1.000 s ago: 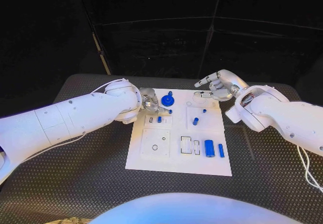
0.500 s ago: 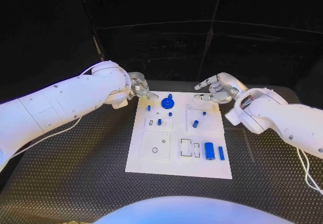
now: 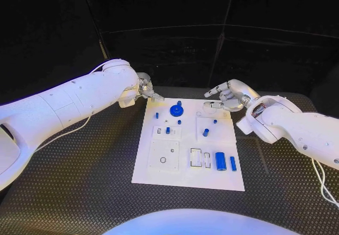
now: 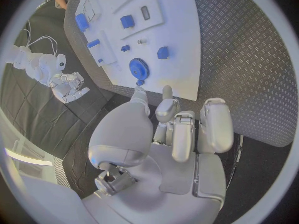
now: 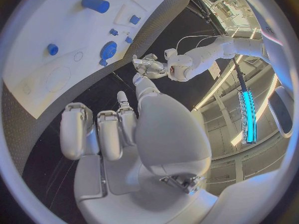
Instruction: Assemble the parts on the task board
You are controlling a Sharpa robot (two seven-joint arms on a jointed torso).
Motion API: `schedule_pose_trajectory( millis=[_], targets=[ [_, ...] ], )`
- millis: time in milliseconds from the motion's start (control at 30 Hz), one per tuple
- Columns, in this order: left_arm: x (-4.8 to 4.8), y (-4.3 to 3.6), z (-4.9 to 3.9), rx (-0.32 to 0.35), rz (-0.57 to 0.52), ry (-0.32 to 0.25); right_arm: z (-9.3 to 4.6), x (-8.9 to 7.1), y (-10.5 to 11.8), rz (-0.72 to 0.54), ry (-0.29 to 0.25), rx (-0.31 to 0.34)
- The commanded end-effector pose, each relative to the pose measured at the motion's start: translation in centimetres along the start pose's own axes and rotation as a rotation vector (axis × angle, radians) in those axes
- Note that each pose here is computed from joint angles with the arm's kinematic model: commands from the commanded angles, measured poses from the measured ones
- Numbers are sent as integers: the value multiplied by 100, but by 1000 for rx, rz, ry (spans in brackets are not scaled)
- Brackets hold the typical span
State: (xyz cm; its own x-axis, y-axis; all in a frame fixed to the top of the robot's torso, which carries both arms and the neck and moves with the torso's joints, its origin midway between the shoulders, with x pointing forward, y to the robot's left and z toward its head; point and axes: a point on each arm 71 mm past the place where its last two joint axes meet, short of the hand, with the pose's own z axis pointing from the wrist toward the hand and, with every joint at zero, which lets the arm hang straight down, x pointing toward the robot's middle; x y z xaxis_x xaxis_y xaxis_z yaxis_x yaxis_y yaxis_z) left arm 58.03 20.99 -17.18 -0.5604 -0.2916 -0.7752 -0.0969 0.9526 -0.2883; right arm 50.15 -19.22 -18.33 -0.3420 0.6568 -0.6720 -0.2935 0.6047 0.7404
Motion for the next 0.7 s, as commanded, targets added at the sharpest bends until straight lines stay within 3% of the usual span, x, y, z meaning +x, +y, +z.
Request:
schedule_pose_trajectory(
  millis=[33,267,700],
  targets=[
    [27,3,37,-12,57,34,6,-2,12,-2,5,-8],
    [107,-27,108,-27,80,62,12,4,16,-1,6,-10],
    [216,-42,140,-32,110,127,19,12,21,0,8,-11]
  ],
)
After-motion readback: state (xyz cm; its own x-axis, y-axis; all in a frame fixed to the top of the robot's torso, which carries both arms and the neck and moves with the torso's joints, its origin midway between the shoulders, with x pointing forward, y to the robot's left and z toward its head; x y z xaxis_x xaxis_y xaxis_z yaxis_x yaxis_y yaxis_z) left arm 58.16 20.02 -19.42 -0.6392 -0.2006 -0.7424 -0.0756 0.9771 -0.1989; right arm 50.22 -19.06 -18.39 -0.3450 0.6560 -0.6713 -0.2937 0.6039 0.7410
